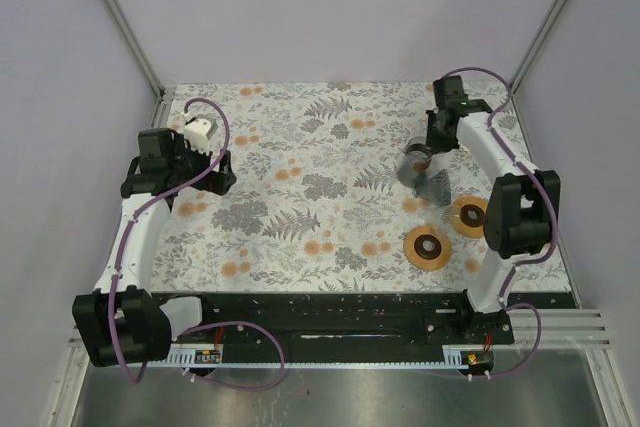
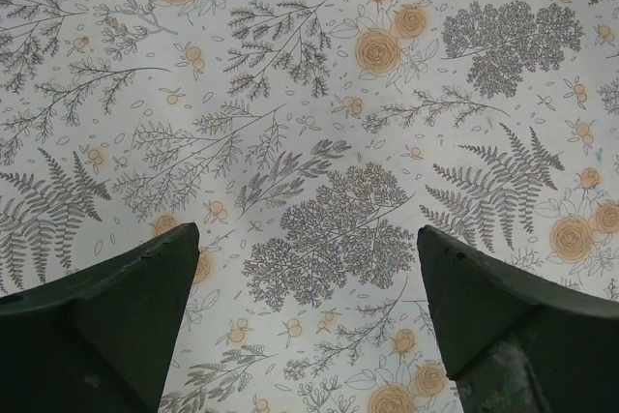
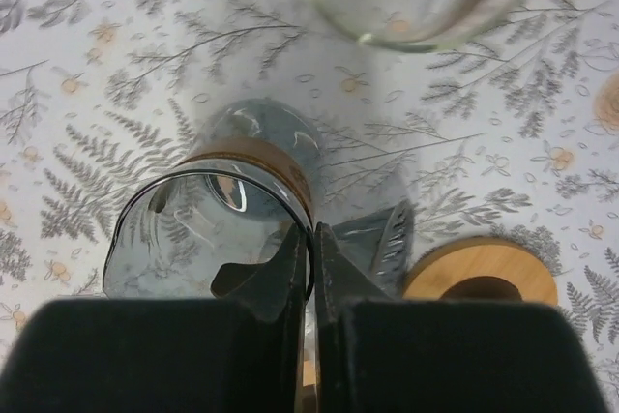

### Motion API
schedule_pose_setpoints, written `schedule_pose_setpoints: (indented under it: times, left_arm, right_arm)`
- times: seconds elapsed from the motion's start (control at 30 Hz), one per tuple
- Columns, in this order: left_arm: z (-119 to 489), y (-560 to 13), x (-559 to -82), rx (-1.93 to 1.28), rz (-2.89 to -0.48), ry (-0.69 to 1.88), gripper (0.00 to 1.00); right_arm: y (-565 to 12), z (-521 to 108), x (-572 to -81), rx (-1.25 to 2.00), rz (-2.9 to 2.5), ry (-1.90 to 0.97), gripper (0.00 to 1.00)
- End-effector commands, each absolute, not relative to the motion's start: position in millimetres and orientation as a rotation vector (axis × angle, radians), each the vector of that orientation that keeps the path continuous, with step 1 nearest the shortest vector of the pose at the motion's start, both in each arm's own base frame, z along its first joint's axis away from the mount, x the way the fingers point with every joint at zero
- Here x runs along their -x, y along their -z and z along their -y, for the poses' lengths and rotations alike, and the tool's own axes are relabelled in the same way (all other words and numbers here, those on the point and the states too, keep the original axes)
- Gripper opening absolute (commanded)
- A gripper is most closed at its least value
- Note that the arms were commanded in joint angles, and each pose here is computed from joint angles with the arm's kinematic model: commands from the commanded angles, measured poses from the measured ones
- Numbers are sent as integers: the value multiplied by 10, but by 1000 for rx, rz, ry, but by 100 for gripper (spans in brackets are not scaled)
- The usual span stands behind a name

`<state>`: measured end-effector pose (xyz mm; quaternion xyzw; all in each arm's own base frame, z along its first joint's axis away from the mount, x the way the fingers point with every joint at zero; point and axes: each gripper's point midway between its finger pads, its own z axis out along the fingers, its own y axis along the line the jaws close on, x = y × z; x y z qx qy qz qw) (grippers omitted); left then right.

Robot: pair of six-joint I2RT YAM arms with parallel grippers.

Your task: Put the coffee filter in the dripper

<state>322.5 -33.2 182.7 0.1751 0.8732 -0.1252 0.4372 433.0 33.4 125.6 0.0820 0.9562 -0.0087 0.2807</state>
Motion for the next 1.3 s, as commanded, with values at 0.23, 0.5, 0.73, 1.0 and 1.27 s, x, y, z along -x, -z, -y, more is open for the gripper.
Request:
schedule_pose_setpoints:
  times: [0.23,0.5,0.73,1.0,1.27]
  left_arm:
    - [333,-2022,-3134,-487,-2159,304,99]
    - [284,-1961,-3107,-467,-2184,295,99]
    - [269,-1952,-3110,-456,-2186,302,99]
    - [274,-1958,-3091,-457,-2187,312,99]
    - [286,-1944,-3069,-463,-2189,331,99]
  right_arm:
    - [-1538,-2312,-4164,544,-2486,-167,0]
    - [-1220,-3058,-3937,922,-2453,-204,0]
    - [-1161,-3277,-3813,1004,-2443,-220,4]
    - [-1755,-3487,-3718,952,-2345,-412,54]
    - [-2653,-2661,-3902,596,-2157,-296,78]
